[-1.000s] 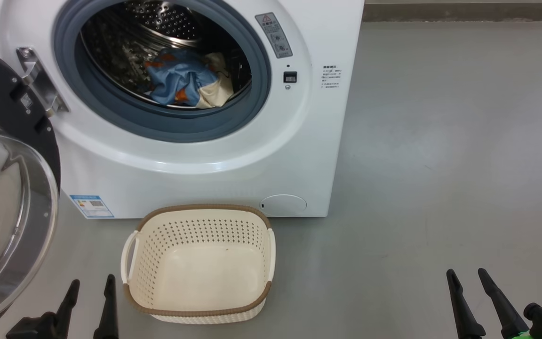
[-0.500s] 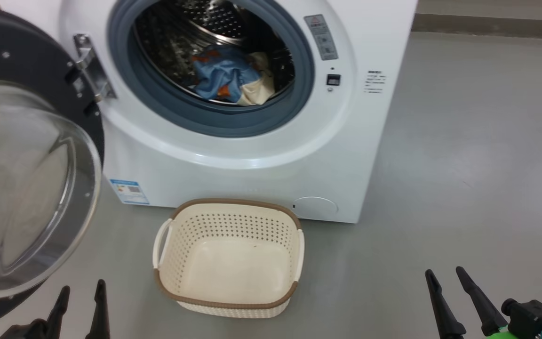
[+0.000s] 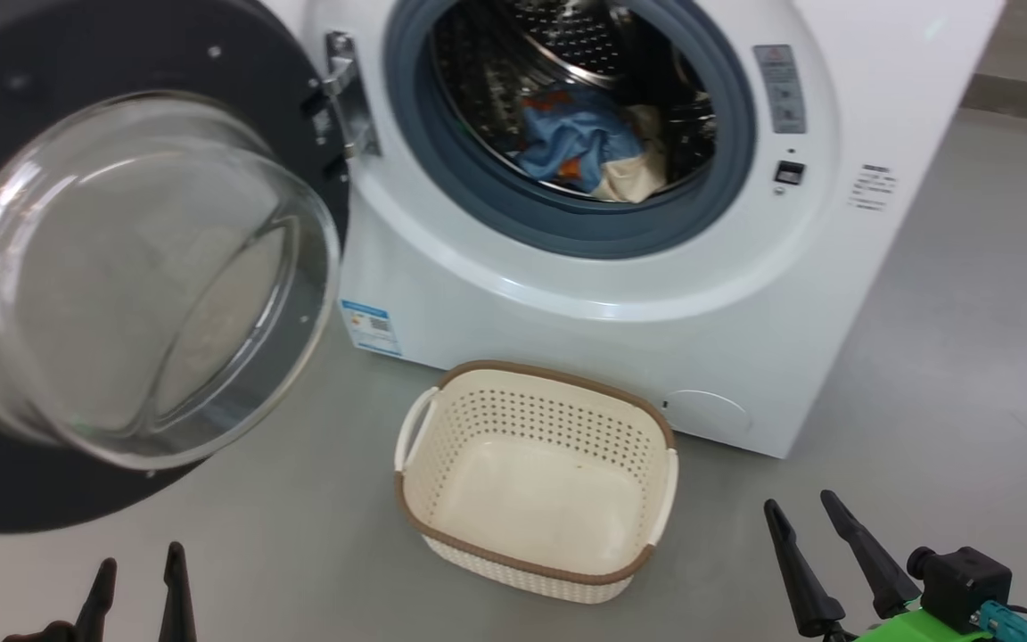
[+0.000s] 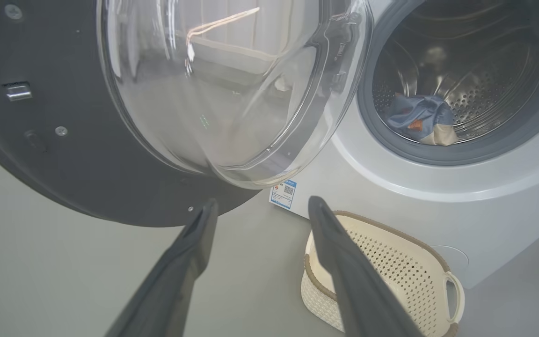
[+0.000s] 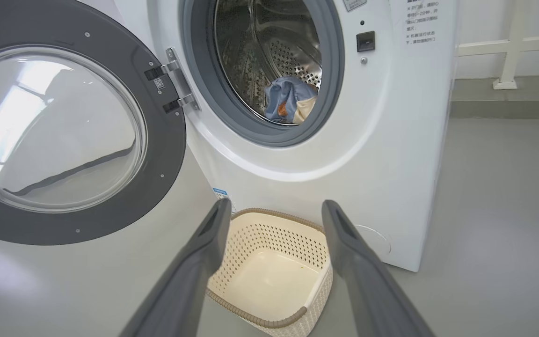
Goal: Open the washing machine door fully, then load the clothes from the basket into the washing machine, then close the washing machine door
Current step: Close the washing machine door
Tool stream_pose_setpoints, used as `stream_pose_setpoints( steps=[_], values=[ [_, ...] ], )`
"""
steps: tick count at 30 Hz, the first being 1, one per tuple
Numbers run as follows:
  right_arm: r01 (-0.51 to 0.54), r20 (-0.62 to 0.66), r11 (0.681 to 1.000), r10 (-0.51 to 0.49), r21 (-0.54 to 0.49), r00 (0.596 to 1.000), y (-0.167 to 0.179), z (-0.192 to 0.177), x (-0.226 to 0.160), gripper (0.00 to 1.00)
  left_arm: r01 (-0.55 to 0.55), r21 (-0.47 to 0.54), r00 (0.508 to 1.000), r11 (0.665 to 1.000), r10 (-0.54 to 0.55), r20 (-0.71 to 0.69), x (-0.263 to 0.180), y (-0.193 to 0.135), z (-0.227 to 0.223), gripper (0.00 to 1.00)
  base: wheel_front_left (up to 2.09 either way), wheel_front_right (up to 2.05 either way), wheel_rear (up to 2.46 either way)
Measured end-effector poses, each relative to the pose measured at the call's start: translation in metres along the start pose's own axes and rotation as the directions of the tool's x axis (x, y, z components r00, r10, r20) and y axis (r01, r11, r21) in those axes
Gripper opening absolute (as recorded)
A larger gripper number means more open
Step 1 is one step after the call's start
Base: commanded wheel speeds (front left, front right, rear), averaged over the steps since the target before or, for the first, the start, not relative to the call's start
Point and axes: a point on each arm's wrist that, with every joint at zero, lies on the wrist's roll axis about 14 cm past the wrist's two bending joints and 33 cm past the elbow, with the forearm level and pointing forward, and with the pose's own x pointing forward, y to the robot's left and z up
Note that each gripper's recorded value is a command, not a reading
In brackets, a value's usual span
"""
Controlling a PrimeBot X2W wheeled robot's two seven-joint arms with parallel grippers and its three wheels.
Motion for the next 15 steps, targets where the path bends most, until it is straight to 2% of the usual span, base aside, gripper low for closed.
stream_pose_setpoints(
  steps=[11, 15],
  values=[
    [-0.195, -0.045, 0.981, 0.195, 0.006, 0.98, 0.061, -0.014, 0.031, 1.0, -0.166, -0.031, 0.984, 0.986, 0.168, 0.055, -0.039, 0.046, 0.012, 1.0, 0.0, 0.0, 0.0],
    [-0.23, -0.045, 0.973, 0.23, 0.009, 0.972, 0.071, -0.013, 0.041, 1.0, -0.198, -0.04, 0.978, 0.979, 0.2, 0.057, -0.044, 0.051, 0.012, 1.0, 0.0, 0.0, 0.0]
  ],
)
